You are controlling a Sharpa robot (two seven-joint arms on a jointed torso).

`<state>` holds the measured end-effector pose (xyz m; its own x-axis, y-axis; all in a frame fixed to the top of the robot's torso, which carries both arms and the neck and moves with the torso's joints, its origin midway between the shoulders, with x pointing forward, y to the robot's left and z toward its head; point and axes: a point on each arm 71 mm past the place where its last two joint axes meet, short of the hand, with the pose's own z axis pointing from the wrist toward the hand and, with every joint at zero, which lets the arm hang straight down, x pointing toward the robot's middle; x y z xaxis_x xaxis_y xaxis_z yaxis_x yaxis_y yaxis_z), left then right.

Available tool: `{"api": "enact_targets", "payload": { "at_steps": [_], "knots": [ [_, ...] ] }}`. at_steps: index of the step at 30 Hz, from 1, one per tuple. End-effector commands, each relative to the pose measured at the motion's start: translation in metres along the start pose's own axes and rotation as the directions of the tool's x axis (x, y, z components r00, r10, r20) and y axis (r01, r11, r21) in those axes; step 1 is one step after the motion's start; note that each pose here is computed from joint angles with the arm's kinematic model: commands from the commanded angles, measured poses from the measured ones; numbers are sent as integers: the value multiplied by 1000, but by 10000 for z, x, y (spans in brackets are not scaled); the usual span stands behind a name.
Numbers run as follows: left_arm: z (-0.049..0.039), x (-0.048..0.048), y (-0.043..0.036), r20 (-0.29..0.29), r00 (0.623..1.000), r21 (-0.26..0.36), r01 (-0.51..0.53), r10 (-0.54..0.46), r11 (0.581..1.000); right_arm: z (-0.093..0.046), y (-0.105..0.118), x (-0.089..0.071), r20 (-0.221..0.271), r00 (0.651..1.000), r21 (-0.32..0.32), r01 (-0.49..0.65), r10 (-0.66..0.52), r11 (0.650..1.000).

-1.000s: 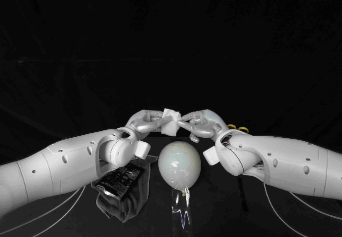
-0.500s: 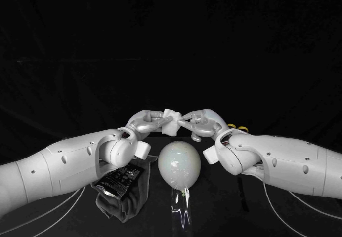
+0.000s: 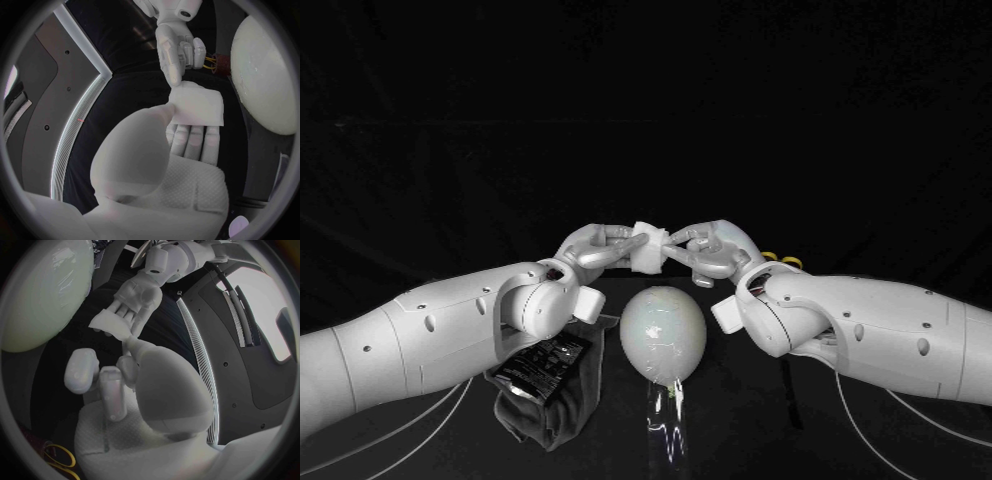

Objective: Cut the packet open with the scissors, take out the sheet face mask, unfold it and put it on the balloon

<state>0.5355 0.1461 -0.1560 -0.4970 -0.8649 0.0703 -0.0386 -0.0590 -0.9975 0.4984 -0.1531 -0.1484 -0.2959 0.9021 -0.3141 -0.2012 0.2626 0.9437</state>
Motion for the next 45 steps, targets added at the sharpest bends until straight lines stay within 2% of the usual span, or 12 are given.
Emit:
{"api": "enact_targets", "payload": {
  "at_steps": [1, 14, 20, 27, 33, 36, 40, 45],
  "knots": [
    [7, -14, 4, 27, 999, -20, -17, 18, 1000, -13, 25, -7, 14, 1000, -17, 7, -7, 1000],
    [16, -107, 27, 118, 991, -54, -49, 55, 997, -24, 22, -31, 28, 1000, 6, -15, 15, 1000],
    [-9, -203, 16, 173, 983, -46, -60, 67, 997, -14, -15, -104, 60, 998, 30, -21, 19, 999],
    [-118, -365, -11, 244, 966, -33, -82, 87, 996, -14, -48, -179, 95, 995, 54, -20, 15, 998],
    [-264, -452, -46, 255, 958, -16, -128, 128, 992, -10, -74, -246, 129, 992, 68, -16, 7, 998],
    [-326, -433, -53, 230, 961, -16, -151, 151, 988, -10, -83, -277, 145, 989, 72, -14, 4, 997],
    [-393, -294, -23, 149, 977, -35, -152, 155, 988, -10, -89, -301, 161, 987, 75, -13, 1, 997],
    [-397, -121, 42, 84, 989, -77, -118, 124, 990, -9, -83, -291, 163, 987, 73, -15, 3, 997]
  ]
}}
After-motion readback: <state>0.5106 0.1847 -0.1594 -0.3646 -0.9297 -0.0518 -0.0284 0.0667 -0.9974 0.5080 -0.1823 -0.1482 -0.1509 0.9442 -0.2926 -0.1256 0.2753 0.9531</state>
